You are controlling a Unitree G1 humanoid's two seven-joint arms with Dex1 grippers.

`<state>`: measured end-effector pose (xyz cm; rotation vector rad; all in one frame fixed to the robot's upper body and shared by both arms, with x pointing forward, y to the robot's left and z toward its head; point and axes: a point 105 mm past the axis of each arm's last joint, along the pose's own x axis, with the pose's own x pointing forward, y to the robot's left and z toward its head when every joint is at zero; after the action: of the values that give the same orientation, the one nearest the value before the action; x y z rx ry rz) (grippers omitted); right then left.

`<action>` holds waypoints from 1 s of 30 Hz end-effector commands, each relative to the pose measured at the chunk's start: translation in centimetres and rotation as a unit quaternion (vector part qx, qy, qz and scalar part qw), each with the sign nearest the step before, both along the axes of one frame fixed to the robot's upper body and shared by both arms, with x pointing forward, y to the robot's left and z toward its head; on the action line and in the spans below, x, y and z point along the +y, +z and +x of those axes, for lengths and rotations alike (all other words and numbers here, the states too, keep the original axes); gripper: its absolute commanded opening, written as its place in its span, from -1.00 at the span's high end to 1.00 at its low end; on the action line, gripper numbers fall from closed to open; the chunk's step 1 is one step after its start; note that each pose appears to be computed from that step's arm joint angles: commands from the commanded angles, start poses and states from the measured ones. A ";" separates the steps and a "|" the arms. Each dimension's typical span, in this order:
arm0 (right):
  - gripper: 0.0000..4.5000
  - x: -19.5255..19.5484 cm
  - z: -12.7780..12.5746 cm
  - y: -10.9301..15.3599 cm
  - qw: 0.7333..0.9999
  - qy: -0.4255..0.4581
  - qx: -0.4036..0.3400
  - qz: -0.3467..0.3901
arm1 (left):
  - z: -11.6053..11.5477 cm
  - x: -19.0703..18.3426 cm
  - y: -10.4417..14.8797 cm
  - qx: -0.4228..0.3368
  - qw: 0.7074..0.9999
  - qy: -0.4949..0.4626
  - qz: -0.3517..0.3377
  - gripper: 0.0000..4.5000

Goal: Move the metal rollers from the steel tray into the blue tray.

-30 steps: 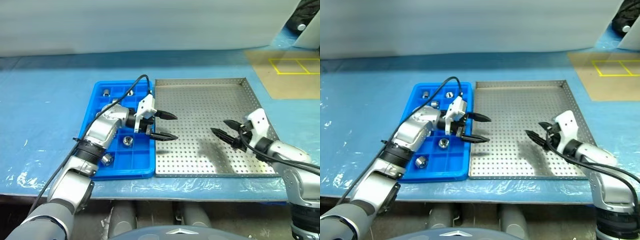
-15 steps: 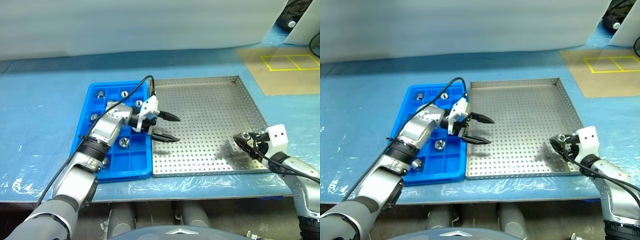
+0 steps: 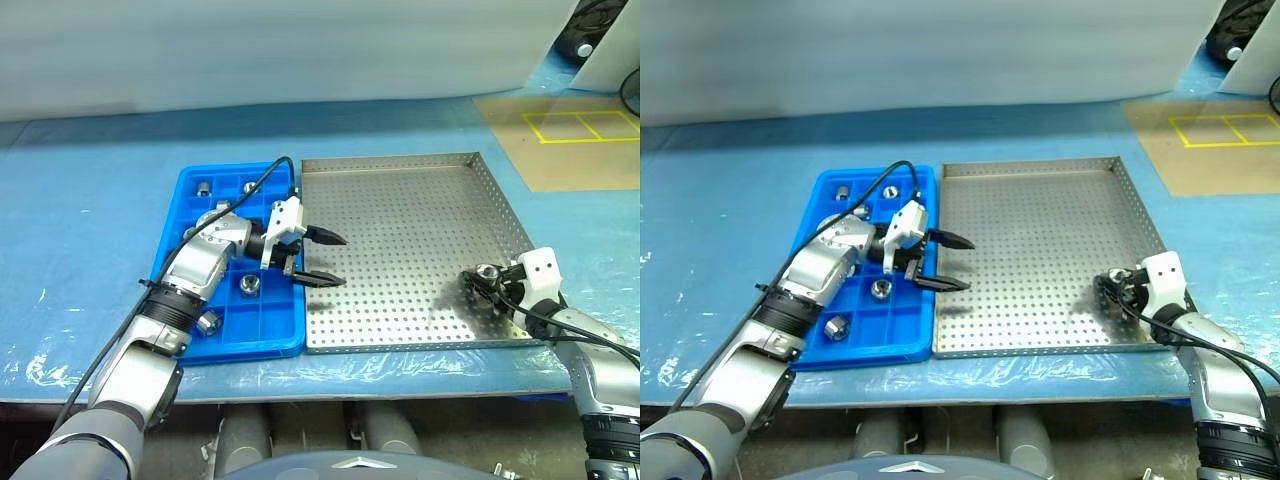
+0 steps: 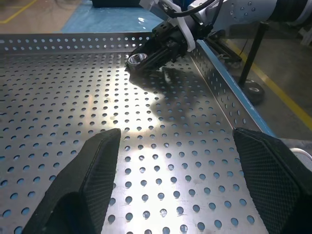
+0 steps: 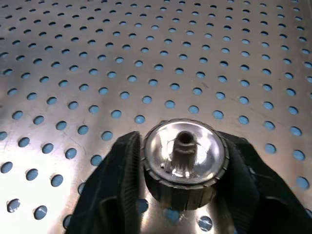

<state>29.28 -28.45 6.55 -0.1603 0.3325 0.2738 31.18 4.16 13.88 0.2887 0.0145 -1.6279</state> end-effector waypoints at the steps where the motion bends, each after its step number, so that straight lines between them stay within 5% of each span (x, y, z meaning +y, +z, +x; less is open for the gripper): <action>1: 0.26 1.4 0.3 0.6 0.999 0.034 -0.009 0.008 | 0.4 0.9 1.4 -0.026 0.999 0.019 -0.008 -0.72; 6: 0.26 3.0 1.3 1.3 0.998 0.058 -0.015 -0.005 | 0.8 2.0 1.4 -0.031 0.999 0.040 0.001 -0.72; 9: 0.26 7.1 2.3 4.2 0.989 0.139 -0.041 0.028 | 1.0 3.3 1.5 -0.032 0.997 0.064 0.008 -0.72; 16: 0.26 16.7 1.7 8.6 0.925 0.372 -0.036 0.065 | 0.6 6.2 2.8 -0.041 0.992 0.118 0.010 -0.72; 21: 0.26 20.0 0.6 8.5 0.880 0.468 0.002 0.079 | -0.8 8.4 3.1 -0.038 0.987 0.157 0.020 -0.72; 25: 0.26 22.1 -1.8 6.2 0.808 0.580 0.076 0.067 | -3.5 11.1 2.9 -0.025 0.975 0.220 0.038 -0.72; 30: 0.26 23.8 -2.2 4.8 0.768 0.631 0.097 0.050 | -6.0 12.0 2.8 -0.007 0.965 0.260 0.040 -0.72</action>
<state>27.50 -5.56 10.98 -0.2049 0.4071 1.5956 25.97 16.23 15.15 0.3013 0.1818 -1.1201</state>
